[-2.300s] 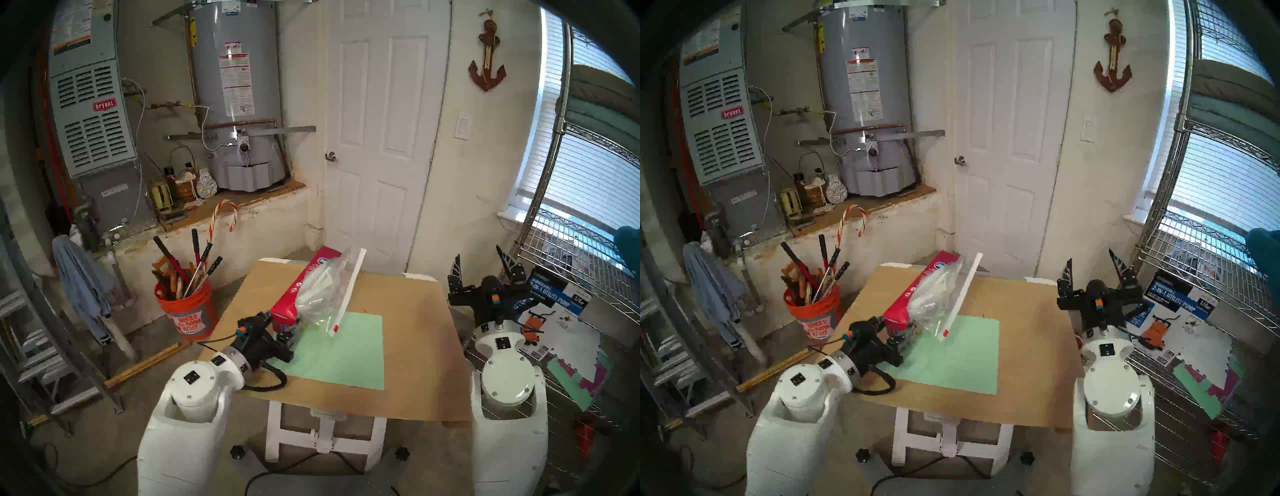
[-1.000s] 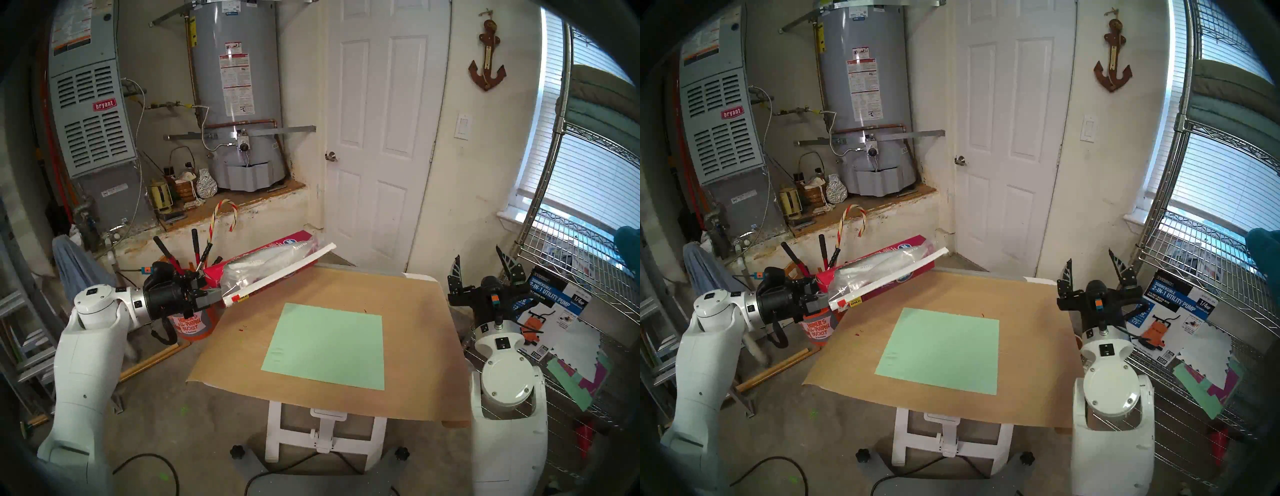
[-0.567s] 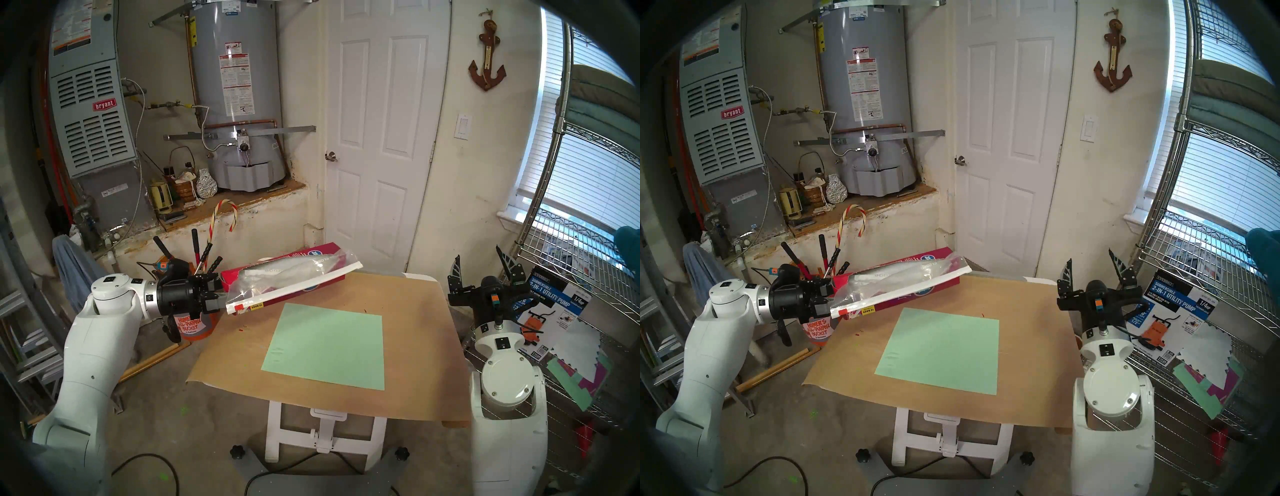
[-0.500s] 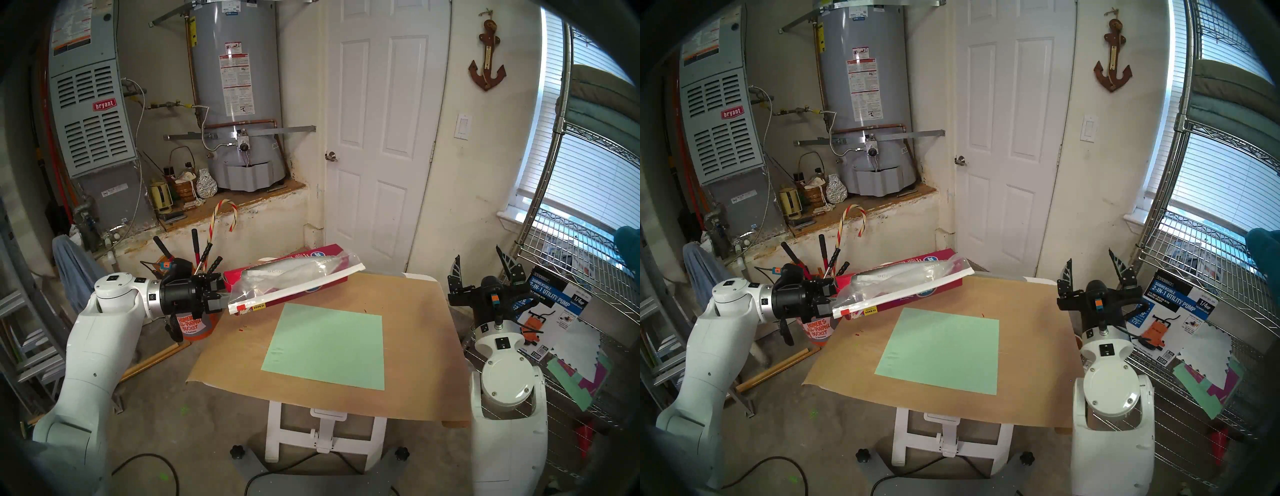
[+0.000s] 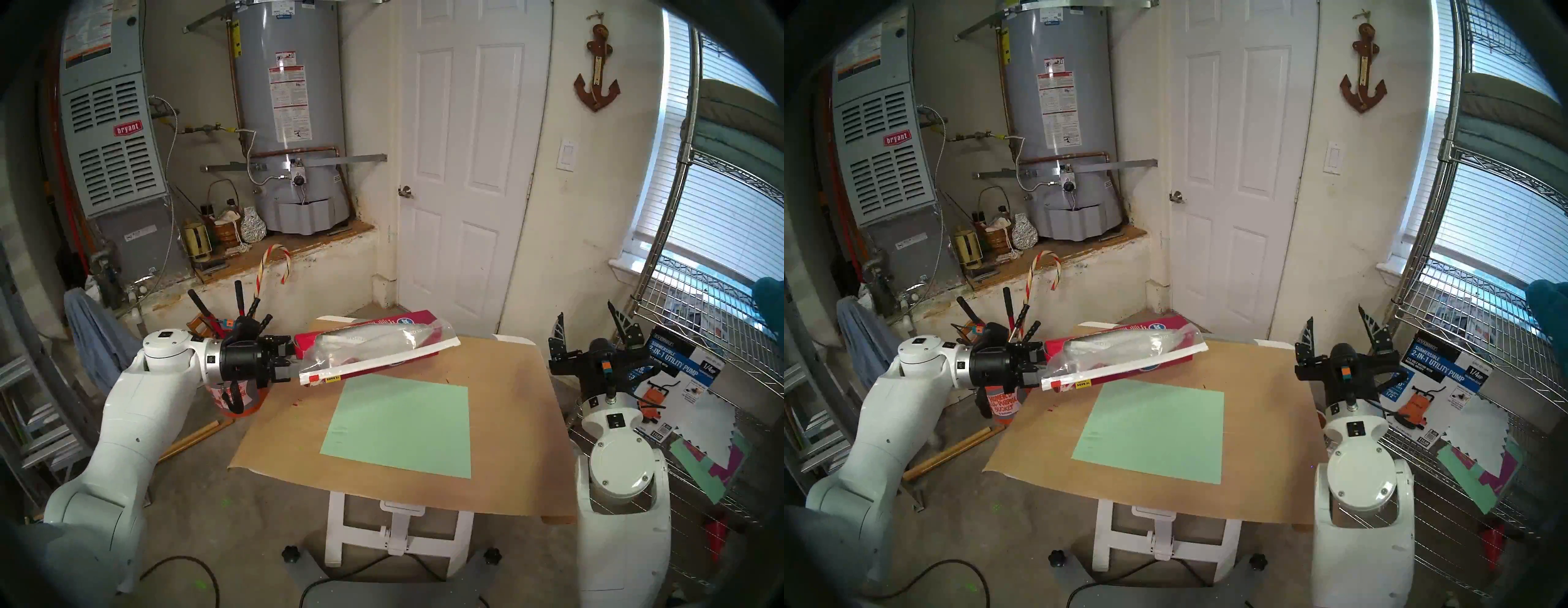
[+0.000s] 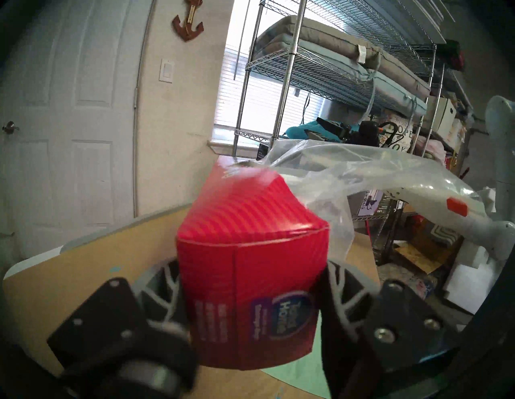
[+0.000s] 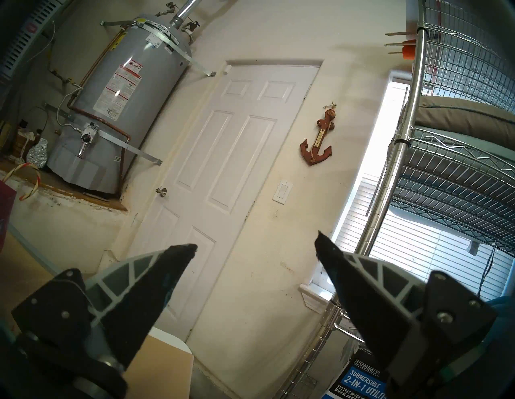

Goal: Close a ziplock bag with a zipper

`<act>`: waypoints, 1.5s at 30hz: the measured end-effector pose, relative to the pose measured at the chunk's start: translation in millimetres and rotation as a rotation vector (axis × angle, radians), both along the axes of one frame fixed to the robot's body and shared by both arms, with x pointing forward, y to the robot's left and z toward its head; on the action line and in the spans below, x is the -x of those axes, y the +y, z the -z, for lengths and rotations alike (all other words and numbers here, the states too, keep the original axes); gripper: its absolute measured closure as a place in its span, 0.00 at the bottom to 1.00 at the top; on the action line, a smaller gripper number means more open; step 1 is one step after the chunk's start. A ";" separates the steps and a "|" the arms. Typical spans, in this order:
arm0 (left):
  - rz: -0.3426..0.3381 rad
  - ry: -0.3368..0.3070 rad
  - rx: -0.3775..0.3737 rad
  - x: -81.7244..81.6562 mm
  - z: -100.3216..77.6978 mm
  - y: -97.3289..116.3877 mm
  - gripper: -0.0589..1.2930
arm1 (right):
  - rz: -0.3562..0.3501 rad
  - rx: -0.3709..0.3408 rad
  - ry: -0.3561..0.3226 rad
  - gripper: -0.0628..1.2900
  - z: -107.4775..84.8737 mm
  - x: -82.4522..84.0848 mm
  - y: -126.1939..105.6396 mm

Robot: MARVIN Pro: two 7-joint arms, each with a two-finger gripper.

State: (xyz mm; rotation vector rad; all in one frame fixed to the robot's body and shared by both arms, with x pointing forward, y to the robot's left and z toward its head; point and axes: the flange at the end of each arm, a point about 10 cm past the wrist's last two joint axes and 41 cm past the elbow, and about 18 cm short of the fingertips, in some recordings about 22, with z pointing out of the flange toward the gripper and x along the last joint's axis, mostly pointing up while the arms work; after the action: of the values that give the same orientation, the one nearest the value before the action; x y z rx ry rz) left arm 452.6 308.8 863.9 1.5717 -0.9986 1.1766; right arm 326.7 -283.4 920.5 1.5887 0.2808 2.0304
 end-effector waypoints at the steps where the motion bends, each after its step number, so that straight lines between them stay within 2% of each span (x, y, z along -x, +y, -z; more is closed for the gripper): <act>1: 0.004 0.000 -0.002 -1.6 1.0 -1.9 0.46 | 0.000 0.000 0.000 0.05 0.0 0.0 0.0; 12: 0.074 -0.011 -0.050 -15.5 16.5 -24.0 0.46 | 0.000 0.000 0.000 0.05 0.0 0.0 0.0; 22: 0.161 -0.051 -0.104 -13.7 30.5 -39.3 0.46 | 0.000 0.000 -0.001 0.04 -0.2 0.1 0.0; 34: 0.256 -0.111 -0.174 -13.5 36.2 -50.1 0.46 | 0.000 0.001 -0.001 0.04 -0.3 0.1 -0.1; 45: 0.301 -0.123 -0.208 -15.8 46.2 -52.8 0.46 | 0.000 0.001 -0.001 0.04 -0.3 0.1 -0.1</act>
State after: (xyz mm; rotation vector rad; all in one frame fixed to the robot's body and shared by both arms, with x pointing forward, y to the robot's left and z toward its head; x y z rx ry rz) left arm 468.4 256.0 817.7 1.4550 -1.4232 0.9930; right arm 326.6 -283.4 920.9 1.5873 0.2806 2.0305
